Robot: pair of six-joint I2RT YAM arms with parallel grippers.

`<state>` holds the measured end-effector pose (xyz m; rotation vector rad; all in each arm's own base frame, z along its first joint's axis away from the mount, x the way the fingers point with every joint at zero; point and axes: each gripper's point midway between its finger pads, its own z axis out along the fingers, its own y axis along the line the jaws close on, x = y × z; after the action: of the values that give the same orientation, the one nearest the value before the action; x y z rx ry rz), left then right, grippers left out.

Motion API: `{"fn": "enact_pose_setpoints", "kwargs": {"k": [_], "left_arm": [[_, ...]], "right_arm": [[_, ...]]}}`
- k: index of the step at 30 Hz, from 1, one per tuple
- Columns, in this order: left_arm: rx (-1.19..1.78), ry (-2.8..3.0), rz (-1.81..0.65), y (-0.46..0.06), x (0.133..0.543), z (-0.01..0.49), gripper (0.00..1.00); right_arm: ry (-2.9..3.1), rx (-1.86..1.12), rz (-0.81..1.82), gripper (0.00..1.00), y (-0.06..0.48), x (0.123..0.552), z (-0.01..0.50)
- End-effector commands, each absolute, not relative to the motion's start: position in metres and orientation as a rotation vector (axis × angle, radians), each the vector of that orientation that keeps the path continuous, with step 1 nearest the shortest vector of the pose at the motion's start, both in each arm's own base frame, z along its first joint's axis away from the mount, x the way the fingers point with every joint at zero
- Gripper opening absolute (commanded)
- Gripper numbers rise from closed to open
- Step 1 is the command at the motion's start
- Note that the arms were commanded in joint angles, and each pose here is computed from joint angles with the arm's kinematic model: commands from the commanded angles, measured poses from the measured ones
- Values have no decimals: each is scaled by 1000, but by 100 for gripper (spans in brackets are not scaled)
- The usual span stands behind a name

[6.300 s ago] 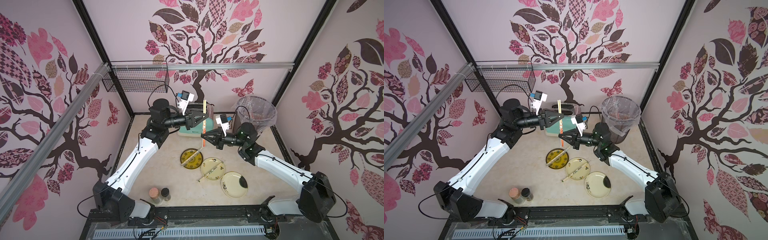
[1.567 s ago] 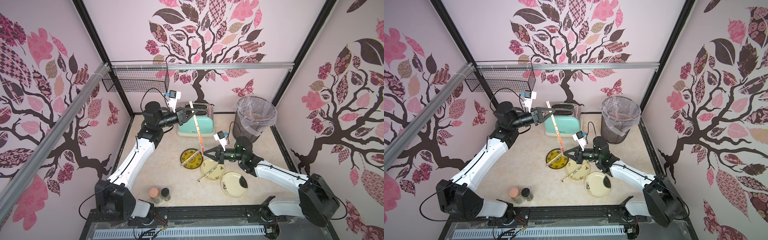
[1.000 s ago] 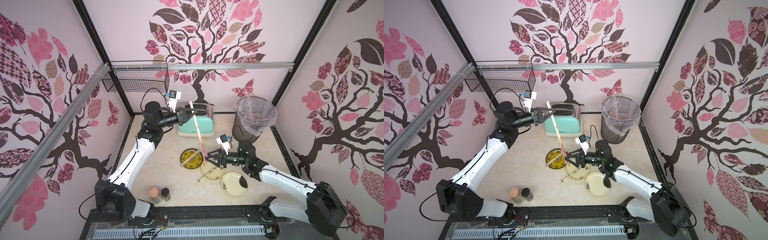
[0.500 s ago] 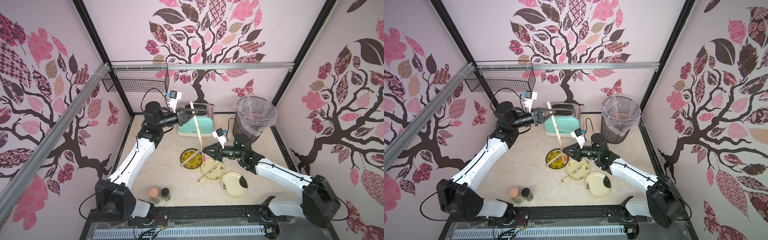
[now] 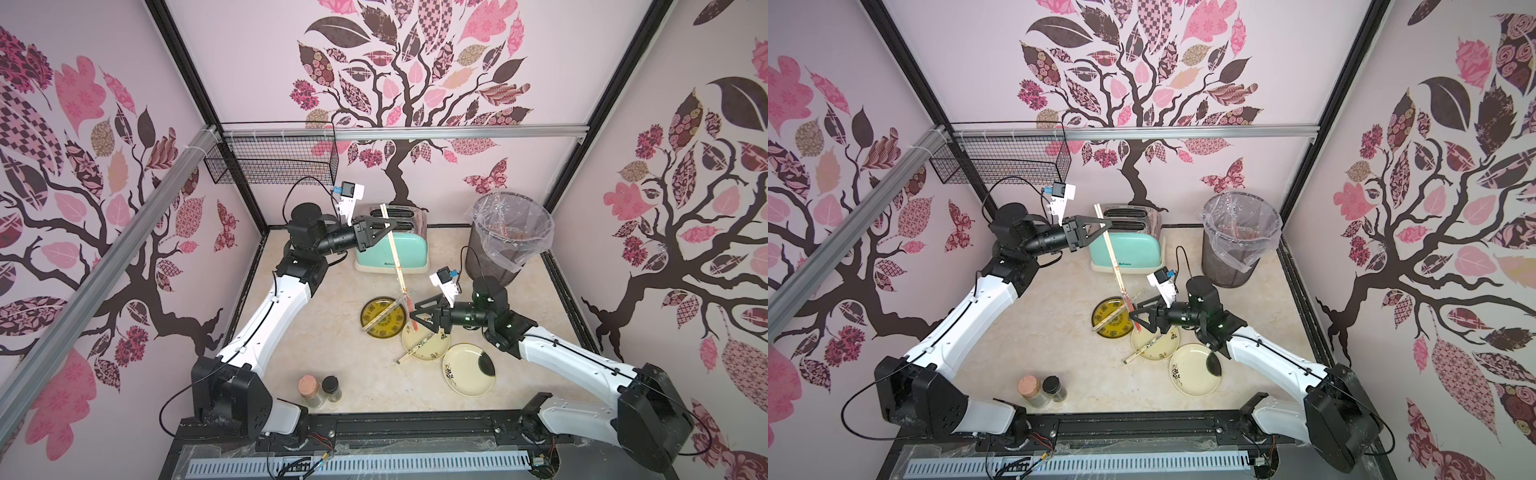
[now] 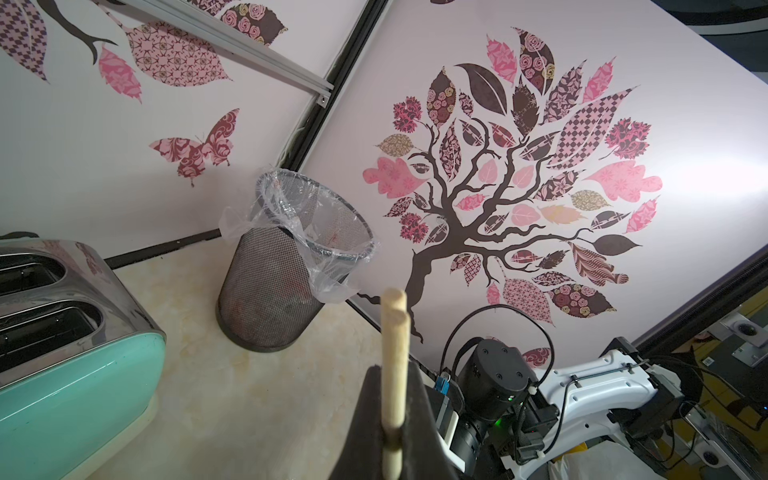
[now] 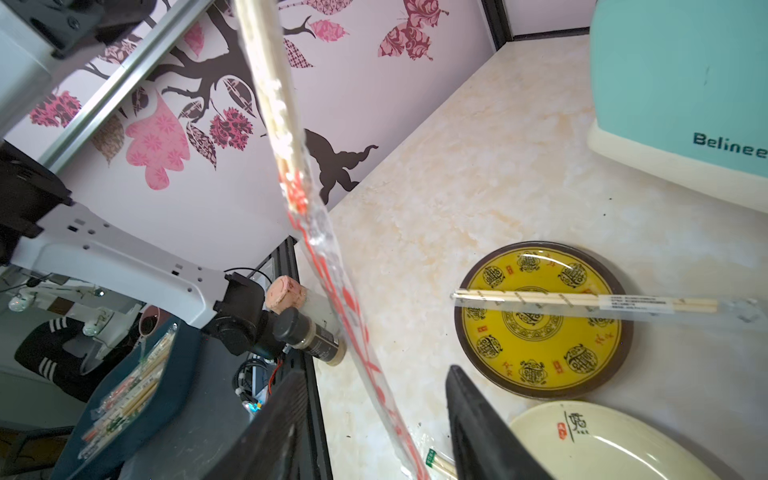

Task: Remove the packaging of disposable chopsticks
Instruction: Remove the packet bag from the disposable chopsticks.

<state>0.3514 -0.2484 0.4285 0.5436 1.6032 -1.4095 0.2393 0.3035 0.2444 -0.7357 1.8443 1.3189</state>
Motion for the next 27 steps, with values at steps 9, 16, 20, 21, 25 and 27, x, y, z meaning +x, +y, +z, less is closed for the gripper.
{"fn": "enact_pose_setpoints", "kwargs": {"k": [9, 16, 20, 21, 25, 27], "left_arm": [[568, 1592, -1425, -251, 351, 427, 0], [562, 1591, -1407, -250, 353, 426, 0], [546, 1593, -1397, -249, 354, 428, 0], [547, 1594, -1394, -249, 354, 428, 0], [543, 1601, -1386, -248, 354, 426, 0], [540, 1608, -1381, -248, 354, 423, 0]], "right_arm": [[1750, -797, 1369, 47, 327, 257, 282], [1820, -785, 1372, 15, 321, 248, 254], [1905, -757, 1335, 4, 310, 240, 227], [1926, -743, 1319, 2, 306, 239, 221], [2011, -631, 1161, 0, 285, 246, 206], [2031, -553, 1035, 0, 270, 257, 208]]}}
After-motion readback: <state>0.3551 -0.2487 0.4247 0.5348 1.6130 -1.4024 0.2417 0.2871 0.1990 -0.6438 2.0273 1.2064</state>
